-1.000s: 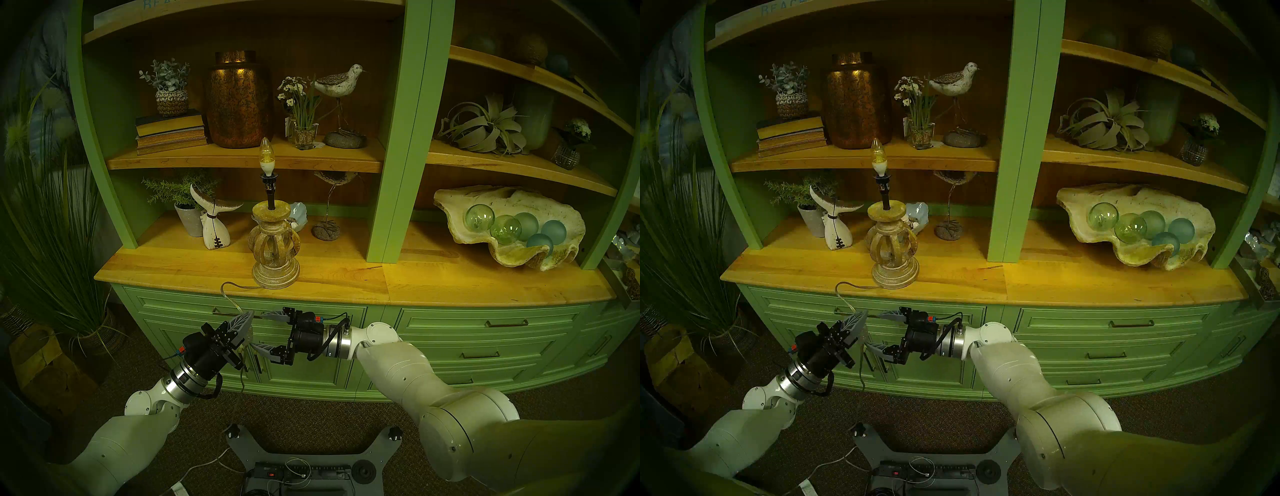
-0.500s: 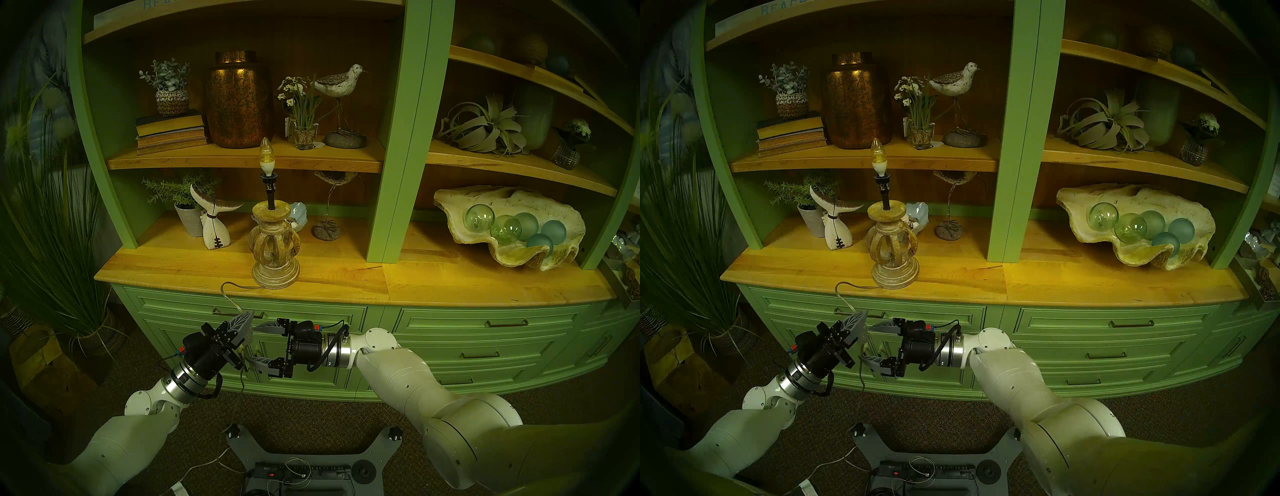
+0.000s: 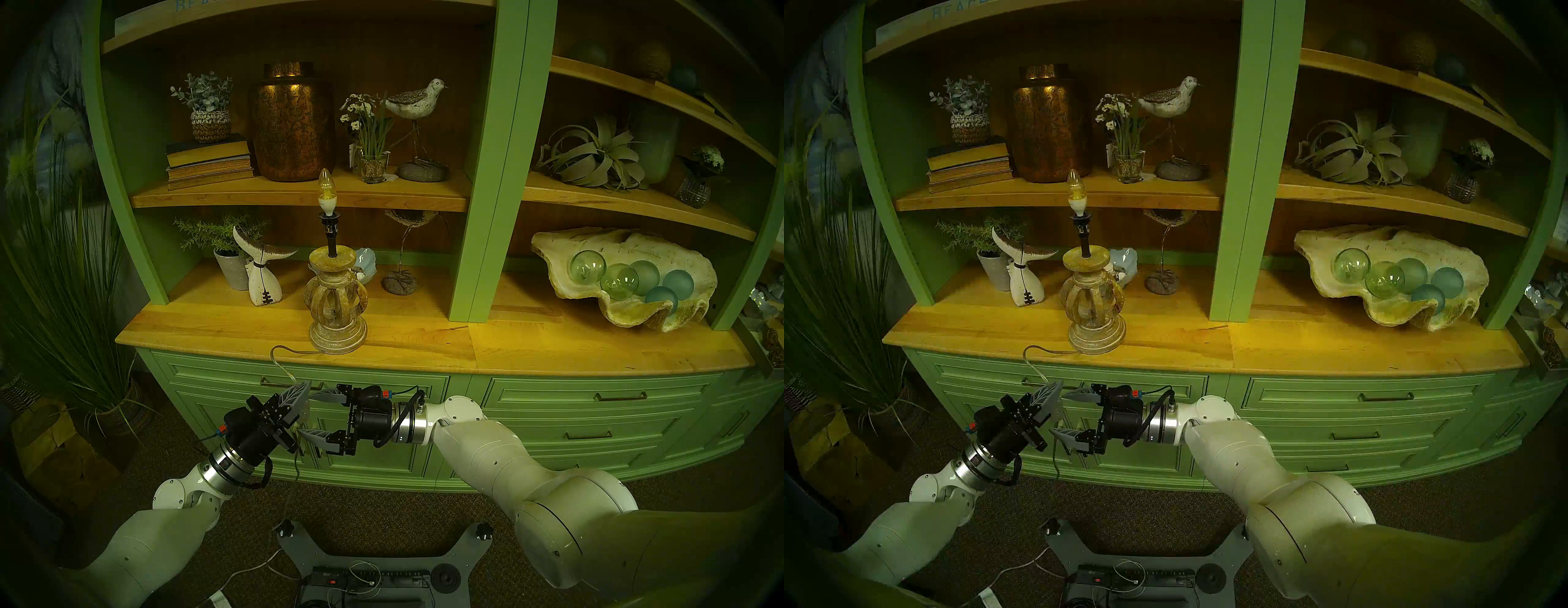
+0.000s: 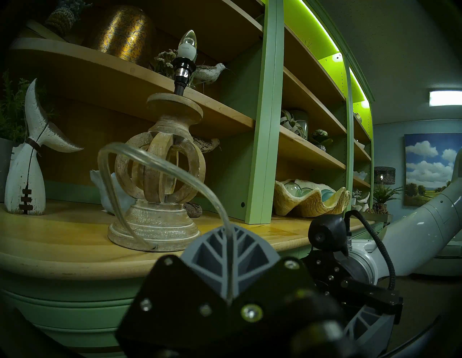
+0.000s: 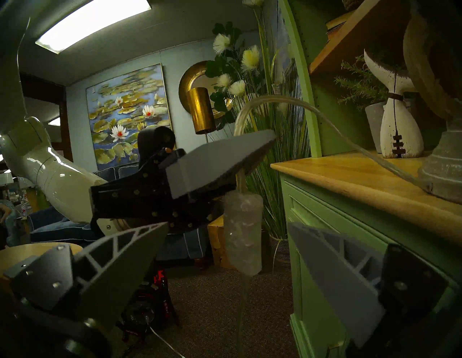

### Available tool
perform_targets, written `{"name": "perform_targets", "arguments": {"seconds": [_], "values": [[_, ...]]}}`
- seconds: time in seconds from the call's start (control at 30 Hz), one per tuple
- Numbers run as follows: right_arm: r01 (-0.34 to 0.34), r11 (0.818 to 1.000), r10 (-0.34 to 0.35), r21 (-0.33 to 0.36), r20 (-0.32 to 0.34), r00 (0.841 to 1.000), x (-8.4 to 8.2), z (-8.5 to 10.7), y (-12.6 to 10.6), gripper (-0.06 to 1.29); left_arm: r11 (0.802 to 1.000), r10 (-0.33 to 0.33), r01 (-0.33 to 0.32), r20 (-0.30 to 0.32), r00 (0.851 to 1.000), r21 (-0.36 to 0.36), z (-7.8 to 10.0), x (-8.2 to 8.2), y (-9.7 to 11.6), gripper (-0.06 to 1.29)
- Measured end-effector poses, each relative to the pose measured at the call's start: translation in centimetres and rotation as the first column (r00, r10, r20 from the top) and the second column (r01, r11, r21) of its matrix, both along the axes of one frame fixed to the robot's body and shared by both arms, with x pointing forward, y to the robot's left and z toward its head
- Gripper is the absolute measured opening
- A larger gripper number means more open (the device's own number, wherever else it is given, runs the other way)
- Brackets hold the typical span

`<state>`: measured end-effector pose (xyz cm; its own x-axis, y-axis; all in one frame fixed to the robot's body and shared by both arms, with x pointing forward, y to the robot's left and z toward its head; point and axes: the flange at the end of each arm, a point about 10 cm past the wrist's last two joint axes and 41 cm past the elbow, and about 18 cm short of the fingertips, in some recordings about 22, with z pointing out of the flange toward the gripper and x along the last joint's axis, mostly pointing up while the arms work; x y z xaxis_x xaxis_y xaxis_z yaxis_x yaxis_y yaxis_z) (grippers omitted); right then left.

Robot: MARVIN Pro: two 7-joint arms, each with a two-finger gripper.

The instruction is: Grab cable and switch light on

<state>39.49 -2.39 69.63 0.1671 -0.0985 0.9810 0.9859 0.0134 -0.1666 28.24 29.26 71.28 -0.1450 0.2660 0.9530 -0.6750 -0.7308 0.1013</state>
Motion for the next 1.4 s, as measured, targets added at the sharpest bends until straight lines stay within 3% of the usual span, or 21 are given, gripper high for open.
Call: {"name": "perform_targets", "arguments": {"seconds": [0.23, 0.27, 0.4, 0.57, 0.7, 0.83, 0.87, 0.93, 1.0, 1.07, 1.27, 1.33, 1.4], "values": [[0.002, 1.000, -0.002, -0.005, 0.000, 1.000, 0.6, 0.3, 0.3, 1.22, 1.000, 0.000, 0.000, 0.000, 1.000, 0.000, 0.0, 0.0, 0.0, -0.02], [0.006, 1.000, -0.006, -0.005, 0.002, 1.000, 0.8, 0.4, 0.3, 1.17, 1.000, 0.000, 0.000, 0.000, 1.000, 0.000, 0.0, 0.0, 0.0, -0.02], [0.020, 1.000, -0.020, -0.004, 0.012, 1.000, 1.3, 0.7, 0.3, 0.65, 1.000, 0.000, 0.000, 0.000, 1.000, 0.000, 0.0, 0.0, 0.0, -0.02], [0.032, 0.999, -0.032, -0.004, 0.026, 0.999, 1.8, 1.0, 0.3, 0.63, 1.000, 0.002, -0.002, 0.002, 1.000, 0.000, 0.0, 0.1, 0.1, -0.02], [0.035, 0.999, -0.035, -0.004, 0.034, 0.999, 1.9, 1.1, 0.4, 0.47, 1.000, 0.004, -0.004, 0.003, 1.000, -0.001, 0.1, 0.1, 0.1, -0.02], [0.026, 1.000, -0.026, -0.007, 0.042, 0.999, 1.9, 1.2, 0.6, 0.42, 1.000, 0.004, -0.004, 0.002, 1.000, -0.001, 0.1, 0.1, 0.1, -0.02], [0.024, 1.000, -0.024, -0.008, 0.043, 0.999, 1.9, 1.2, 0.6, 0.44, 1.000, 0.004, -0.004, 0.002, 1.000, -0.001, 0.1, 0.1, 0.1, -0.02], [0.018, 1.000, -0.017, -0.011, 0.046, 0.999, 1.8, 1.2, 0.7, 0.64, 1.000, 0.004, -0.004, 0.002, 1.000, -0.001, 0.1, 0.1, 0.1, -0.02], [0.013, 1.000, -0.012, -0.013, 0.047, 0.999, 1.7, 1.2, 0.8, 1.04, 1.000, 0.003, -0.003, 0.002, 1.000, -0.001, 0.1, 0.1, 0.1, -0.02], [0.008, 1.000, -0.007, -0.015, 0.048, 0.999, 1.6, 1.1, 0.9, 1.17, 1.000, 0.003, -0.003, 0.002, 1.000, -0.001, 0.1, 0.1, 0.1, -0.02], [-0.003, 1.000, 0.004, -0.021, 0.049, 0.999, 1.3, 1.0, 1.2, 1.21, 1.000, 0.003, -0.003, 0.002, 1.000, -0.002, 0.1, 0.1, 0.1, -0.02], [-0.006, 1.000, 0.008, -0.023, 0.048, 0.999, 1.2, 0.9, 1.3, 1.13, 1.000, 0.003, -0.003, 0.002, 1.000, -0.002, 0.1, 0.1, 0.1, -0.02], [-0.009, 1.000, 0.010, -0.024, 0.048, 0.999, 1.2, 0.8, 1.3, 0.96, 1.000, 0.003, -0.003, 0.002, 1.000, -0.002, 0.1, 0.1, 0.1, -0.02]]}}
